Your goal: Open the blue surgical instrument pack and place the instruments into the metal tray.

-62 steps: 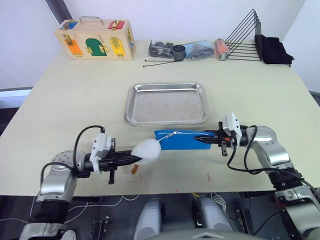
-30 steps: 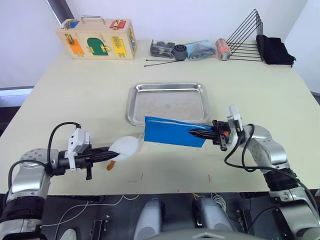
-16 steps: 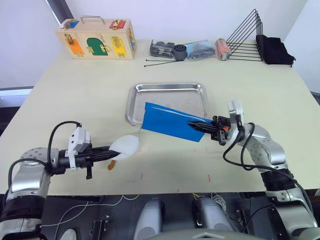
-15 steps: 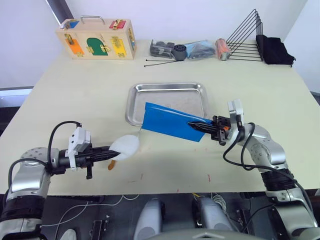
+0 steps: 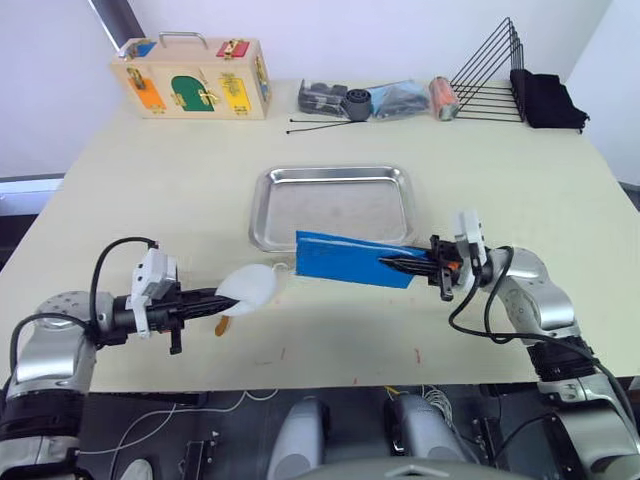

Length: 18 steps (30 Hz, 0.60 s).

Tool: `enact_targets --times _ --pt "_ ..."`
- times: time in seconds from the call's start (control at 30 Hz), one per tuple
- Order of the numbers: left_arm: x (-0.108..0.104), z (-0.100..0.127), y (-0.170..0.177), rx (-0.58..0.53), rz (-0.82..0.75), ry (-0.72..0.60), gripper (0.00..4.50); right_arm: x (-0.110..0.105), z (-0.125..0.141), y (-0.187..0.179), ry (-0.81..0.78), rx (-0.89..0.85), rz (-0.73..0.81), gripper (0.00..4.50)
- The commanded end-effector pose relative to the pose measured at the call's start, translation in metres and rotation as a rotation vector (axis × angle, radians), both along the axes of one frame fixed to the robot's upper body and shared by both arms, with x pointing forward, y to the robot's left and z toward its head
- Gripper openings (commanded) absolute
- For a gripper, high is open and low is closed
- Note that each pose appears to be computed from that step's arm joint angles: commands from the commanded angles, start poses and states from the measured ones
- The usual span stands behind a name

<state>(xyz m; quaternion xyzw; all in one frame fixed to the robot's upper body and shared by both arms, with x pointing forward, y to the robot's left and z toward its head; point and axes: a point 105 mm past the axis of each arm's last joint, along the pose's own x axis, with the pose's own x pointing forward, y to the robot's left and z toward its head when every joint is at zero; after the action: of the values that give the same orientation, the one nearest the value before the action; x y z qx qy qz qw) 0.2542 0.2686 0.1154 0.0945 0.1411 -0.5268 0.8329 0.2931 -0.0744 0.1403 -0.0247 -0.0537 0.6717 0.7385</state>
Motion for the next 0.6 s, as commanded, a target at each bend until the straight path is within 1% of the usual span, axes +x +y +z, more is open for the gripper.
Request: enact_targets --times 0.03,0.1,0.2,0.27,0.33,0.53,0.6 --pt "0.001 0.021 0.013 0.026 0.016 -0.048 0.03 0.000 0.005 0.001 -0.083 -0.037 0.018 0.00" --pt "0.001 0.024 0.023 0.062 0.030 -0.046 0.03 0.000 0.002 0.003 -0.106 -0.068 0.029 0.00" --pt "0.001 0.027 0.035 0.099 0.052 -0.033 0.03 0.002 0.003 0.009 -0.117 -0.062 0.031 0.00" --pt "-0.004 0.019 0.045 0.193 0.043 0.001 0.03 0.003 0.001 0.011 -0.131 -0.079 0.032 0.00" --pt "-0.005 0.013 0.051 0.254 0.040 0.012 0.03 0.003 -0.001 0.012 -0.138 -0.089 0.033 0.00" --pt "-0.001 -0.004 0.052 0.299 0.053 0.026 0.03 0.003 -0.001 0.013 -0.147 -0.088 0.027 0.00" --pt "0.001 -0.004 0.049 0.273 0.054 0.027 0.83 0.003 -0.001 0.014 -0.150 -0.088 0.026 0.00"
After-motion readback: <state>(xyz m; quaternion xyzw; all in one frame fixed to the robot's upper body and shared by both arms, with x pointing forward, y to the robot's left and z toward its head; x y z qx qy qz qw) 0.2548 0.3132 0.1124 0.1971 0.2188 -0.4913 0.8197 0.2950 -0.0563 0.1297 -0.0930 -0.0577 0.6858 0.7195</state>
